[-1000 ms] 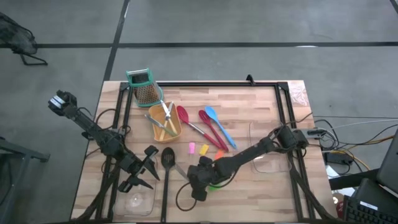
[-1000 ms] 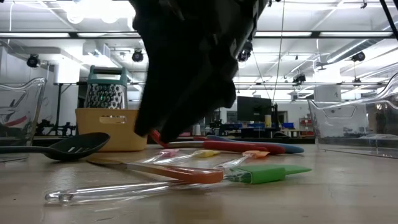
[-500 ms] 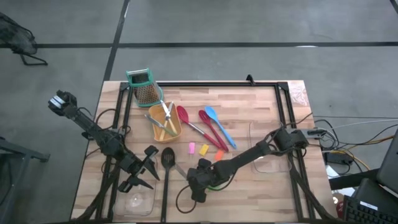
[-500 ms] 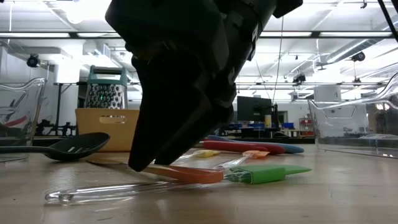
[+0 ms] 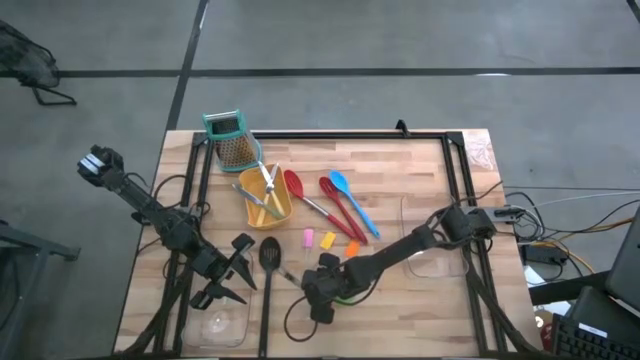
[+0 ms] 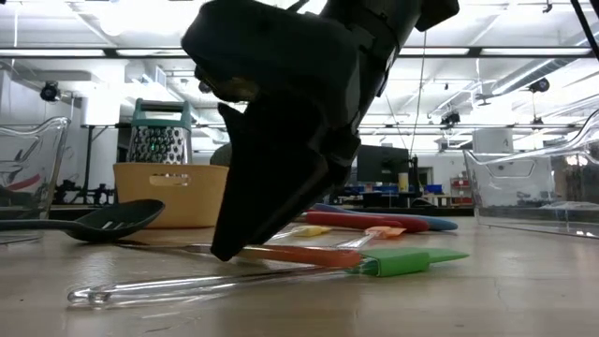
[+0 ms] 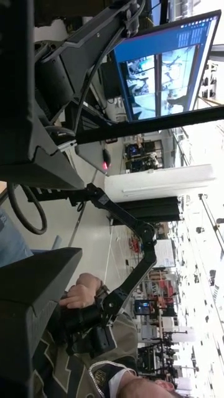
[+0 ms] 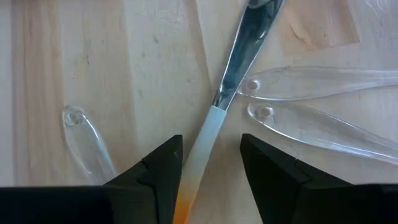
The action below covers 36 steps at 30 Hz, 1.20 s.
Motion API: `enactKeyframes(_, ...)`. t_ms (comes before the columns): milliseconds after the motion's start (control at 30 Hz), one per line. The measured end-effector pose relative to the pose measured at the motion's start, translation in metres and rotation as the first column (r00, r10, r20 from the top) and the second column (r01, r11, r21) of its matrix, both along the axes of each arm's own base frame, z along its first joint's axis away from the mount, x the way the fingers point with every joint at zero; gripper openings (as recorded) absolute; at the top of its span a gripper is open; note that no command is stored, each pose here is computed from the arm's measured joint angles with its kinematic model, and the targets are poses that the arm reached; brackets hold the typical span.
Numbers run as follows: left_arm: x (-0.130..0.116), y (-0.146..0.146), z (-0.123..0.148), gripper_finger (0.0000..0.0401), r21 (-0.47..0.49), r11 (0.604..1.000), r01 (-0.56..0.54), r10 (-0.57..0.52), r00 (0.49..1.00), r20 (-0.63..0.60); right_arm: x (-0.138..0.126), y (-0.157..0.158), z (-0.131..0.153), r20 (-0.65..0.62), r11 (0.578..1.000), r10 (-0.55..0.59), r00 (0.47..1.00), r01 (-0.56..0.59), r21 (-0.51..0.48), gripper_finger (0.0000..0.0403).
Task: Pick & Place Kitchen Items
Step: Put the orange knife into the yellow bin
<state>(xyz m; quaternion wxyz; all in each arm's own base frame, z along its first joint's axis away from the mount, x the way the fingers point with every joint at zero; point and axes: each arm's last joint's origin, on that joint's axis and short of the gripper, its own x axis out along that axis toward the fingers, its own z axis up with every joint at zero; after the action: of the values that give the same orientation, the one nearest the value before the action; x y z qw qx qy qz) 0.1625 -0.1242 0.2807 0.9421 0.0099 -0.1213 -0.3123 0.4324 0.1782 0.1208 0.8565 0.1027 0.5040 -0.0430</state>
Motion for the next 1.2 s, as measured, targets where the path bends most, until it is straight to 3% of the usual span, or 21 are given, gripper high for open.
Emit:
enactKeyframes(567,0.000,0.000,0.000,0.0170,0.001,1.000,0.000,0.000,1.000,-0.001,0.003,-0.008,0.008,-0.052,0.999,0.013,0.999,-0.014,-0.030,0.0025)
enactKeyframes(933,0.000,0.000,0.000,0.0170,0.001,1.000,0.000,0.000,1.000,-0.001,0.002,-0.010,0.022,-0.101,0.992,-0.019,0.995,0.006,-0.126,0.0027)
enactKeyframes(1200,0.000,0.000,0.000,0.0170,0.001,1.000,0.000,0.000,1.000,-0.001,0.007,-0.009,0.046,-0.104,0.990,-0.008,0.995,-0.007,-0.140,0.0027)
